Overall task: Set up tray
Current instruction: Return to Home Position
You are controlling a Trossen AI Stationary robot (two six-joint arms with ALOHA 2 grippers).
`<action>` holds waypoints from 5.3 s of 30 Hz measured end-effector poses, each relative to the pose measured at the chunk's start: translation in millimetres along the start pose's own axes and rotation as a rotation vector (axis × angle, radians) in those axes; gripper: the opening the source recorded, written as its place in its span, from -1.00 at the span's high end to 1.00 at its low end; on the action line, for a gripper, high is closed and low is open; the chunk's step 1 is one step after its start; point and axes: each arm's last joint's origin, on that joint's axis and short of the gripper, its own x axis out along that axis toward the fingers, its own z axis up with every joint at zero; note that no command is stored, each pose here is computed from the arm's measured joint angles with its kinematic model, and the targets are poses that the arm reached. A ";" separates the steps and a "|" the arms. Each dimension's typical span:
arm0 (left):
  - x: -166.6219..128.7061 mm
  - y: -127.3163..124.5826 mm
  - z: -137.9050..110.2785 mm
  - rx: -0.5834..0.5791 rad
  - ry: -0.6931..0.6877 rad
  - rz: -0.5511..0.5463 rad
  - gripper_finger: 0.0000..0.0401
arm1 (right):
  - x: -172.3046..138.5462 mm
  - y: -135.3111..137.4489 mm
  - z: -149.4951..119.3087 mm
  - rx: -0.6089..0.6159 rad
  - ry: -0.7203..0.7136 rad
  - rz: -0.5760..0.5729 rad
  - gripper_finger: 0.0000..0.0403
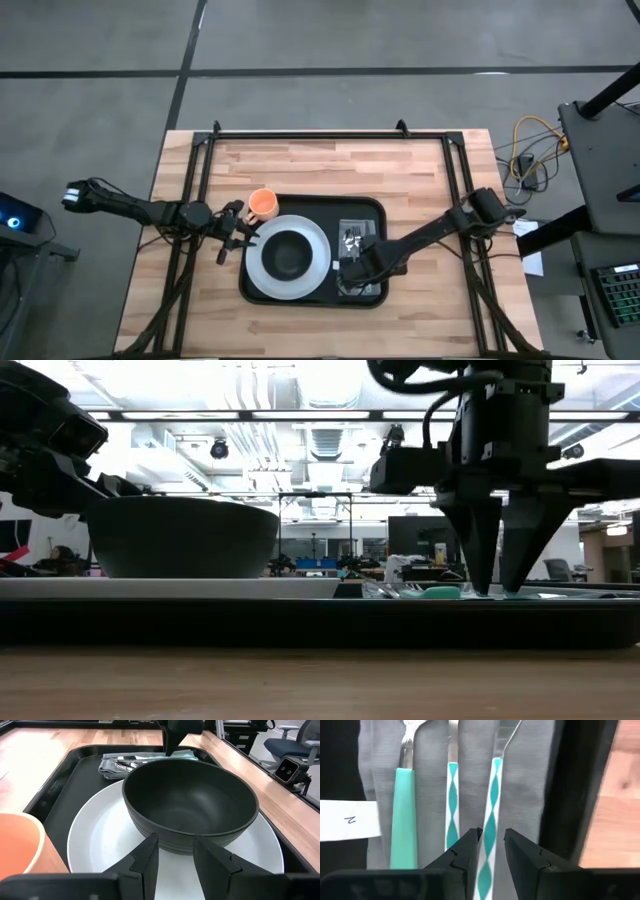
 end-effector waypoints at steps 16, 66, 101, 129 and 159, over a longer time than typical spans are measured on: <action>0.0 0.0 0.0 0.000 0.000 0.000 0.49 | -28.8 5.5 6.1 -0.177 -0.107 0.197 0.50; 0.3 0.1 -0.4 -0.001 0.005 0.001 0.49 | -42.2 -27.4 111.1 -1.086 -0.880 0.752 0.64; 0.3 0.1 -0.3 0.000 0.004 0.001 0.49 | -69.1 -70.6 135.2 -0.913 -1.060 0.575 0.61; 0.3 0.1 -0.3 0.000 0.004 0.001 0.49 | -54.4 -172.3 92.2 -1.041 -1.235 0.943 0.62; 0.2 0.1 -0.3 -0.001 0.004 0.001 0.49 | -27.6 -229.5 125.7 -1.066 -1.414 1.128 0.60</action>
